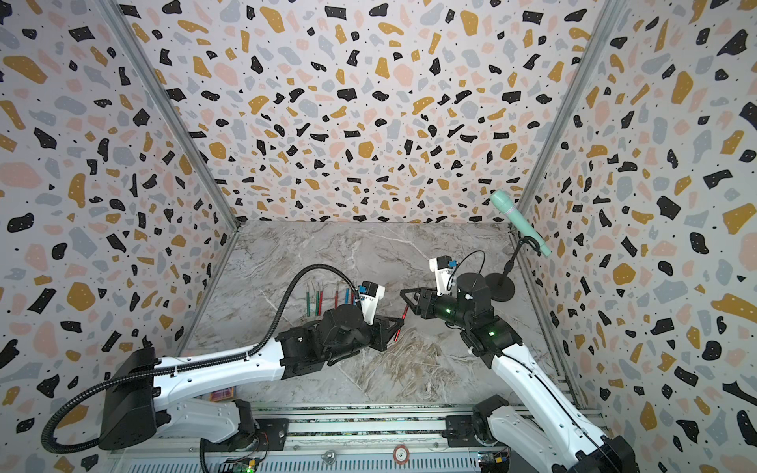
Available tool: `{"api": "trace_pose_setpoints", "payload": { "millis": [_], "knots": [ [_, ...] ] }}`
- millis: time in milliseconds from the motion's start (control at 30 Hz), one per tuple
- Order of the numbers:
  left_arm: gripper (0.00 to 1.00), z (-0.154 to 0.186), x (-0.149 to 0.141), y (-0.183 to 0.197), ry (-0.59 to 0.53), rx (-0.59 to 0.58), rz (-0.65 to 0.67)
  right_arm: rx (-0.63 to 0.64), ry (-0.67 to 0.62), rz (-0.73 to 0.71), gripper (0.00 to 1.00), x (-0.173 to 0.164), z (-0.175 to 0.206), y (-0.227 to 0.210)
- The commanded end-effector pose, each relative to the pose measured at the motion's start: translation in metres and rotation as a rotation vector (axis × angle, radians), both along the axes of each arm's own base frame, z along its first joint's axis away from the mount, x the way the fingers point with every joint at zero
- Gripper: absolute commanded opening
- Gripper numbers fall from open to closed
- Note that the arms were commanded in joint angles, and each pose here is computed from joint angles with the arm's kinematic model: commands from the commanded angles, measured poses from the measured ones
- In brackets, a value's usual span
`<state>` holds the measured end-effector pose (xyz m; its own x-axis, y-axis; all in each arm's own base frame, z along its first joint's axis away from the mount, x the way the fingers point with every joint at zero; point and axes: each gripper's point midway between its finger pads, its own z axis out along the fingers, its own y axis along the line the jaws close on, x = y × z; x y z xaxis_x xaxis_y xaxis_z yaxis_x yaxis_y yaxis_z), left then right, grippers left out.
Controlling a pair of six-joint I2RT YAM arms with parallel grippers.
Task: Remove protective caps from carving knives
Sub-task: Remove the protective sleeve from the carving knife.
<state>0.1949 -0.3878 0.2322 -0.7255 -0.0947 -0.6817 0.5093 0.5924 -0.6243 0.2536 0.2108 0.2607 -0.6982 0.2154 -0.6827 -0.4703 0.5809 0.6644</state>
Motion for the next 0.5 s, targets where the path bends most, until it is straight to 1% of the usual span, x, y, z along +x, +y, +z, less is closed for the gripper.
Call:
{"api": "trace_pose_setpoints", "payload": {
  "millis": [0, 167, 233, 267, 367, 400, 433, 467],
  "knots": [
    [0.00, 0.0049, 0.0004, -0.0034, -0.005, -0.037, -0.009, 0.014, -0.023, -0.001, 0.39, -0.0001, 0.0076, 0.0013],
    [0.00, 0.0050, 0.0012, -0.0045, -0.009, -0.030, -0.010, 0.018, -0.022, -0.005, 0.17, -0.0014, 0.0120, 0.0003],
    [0.00, 0.0035, 0.0018, -0.0055, -0.009, -0.023, -0.010, 0.016, -0.016, -0.004, 0.02, -0.0016, 0.0120, 0.0005],
    [0.00, 0.0038, 0.0024, -0.0061, -0.009, -0.024, -0.009, 0.013, -0.013, -0.005, 0.00, -0.0021, 0.0116, 0.0006],
    [0.00, 0.0023, 0.0025, -0.0089, -0.006, -0.015, -0.015, 0.014, -0.010, -0.011, 0.00, -0.0033, 0.0115, -0.0007],
    [0.12, 0.0014, 0.0031, -0.0094, -0.004, -0.007, -0.014, 0.016, -0.011, -0.013, 0.00, -0.0040, 0.0119, -0.0012],
    [0.28, 0.0024, 0.0041, -0.0098, -0.007, -0.008, -0.011, 0.018, -0.013, -0.017, 0.00, -0.0047, 0.0129, -0.0019],
    [0.35, 0.0044, 0.0039, -0.0100, -0.009, -0.016, -0.011, 0.019, -0.012, -0.022, 0.00, -0.0052, 0.0129, -0.0028]
  ]
}}
